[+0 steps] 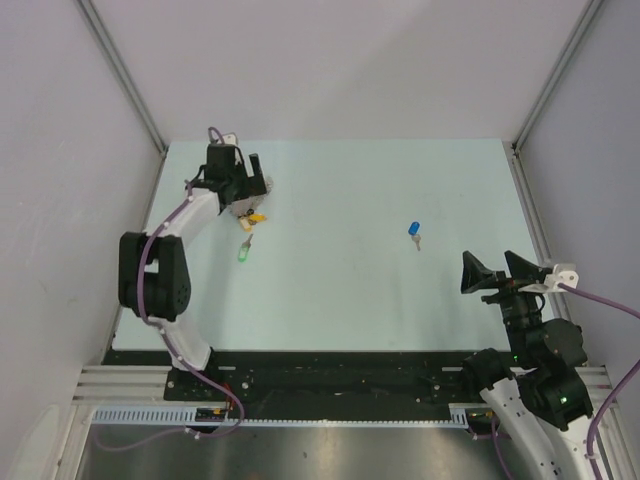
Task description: Put the keys on the keyring
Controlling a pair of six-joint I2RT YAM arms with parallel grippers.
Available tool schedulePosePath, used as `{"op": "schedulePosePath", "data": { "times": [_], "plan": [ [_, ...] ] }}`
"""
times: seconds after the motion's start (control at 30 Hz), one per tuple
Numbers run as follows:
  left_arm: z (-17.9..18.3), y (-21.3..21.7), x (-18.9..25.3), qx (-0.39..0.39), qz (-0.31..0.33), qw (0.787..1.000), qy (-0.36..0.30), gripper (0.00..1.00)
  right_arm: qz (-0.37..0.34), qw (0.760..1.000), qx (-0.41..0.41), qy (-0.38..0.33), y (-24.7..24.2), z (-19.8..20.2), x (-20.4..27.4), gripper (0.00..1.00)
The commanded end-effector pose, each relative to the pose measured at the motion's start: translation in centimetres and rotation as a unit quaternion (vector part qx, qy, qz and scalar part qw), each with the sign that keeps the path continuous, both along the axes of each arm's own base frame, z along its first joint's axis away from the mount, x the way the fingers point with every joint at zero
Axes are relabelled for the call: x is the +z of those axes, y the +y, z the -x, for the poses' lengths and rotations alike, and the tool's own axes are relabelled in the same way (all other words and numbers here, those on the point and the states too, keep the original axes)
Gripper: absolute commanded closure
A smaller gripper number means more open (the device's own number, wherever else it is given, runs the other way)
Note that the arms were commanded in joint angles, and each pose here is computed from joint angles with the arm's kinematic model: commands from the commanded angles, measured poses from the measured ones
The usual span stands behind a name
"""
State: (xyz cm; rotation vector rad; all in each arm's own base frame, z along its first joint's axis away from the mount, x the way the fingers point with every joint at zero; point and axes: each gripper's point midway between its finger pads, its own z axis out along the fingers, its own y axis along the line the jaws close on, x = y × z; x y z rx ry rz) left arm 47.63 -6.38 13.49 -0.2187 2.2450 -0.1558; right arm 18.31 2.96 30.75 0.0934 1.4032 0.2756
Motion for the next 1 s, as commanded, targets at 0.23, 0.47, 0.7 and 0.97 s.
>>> {"op": "schedulePosePath", "data": {
  "times": [0.23,0.47,0.7,0.97],
  "plan": [
    [-7.4,0.9,-2.7,0.019,0.033,0.999,0.011,0.0,0.001,1.0,0.027,-0.014,0.8,0.5,0.8,0.0],
    [-8.5,0.1,-6.7,0.002,0.046,0.997,0.068,0.0,0.004,0.999,0.033,-0.011,1.1,0.4,0.7,0.0],
    [-7.2,-1.5,-9.5,-0.012,0.075,0.99,0.116,0.0,0.004,1.0,0.03,-0.009,1.0,0.4,0.6,0.0],
    [-4.5,-7.2,-10.2,-0.086,0.093,0.98,0.155,0.0,0.004,0.999,0.034,-0.011,1.1,0.4,0.7,0.0]
  ]
}}
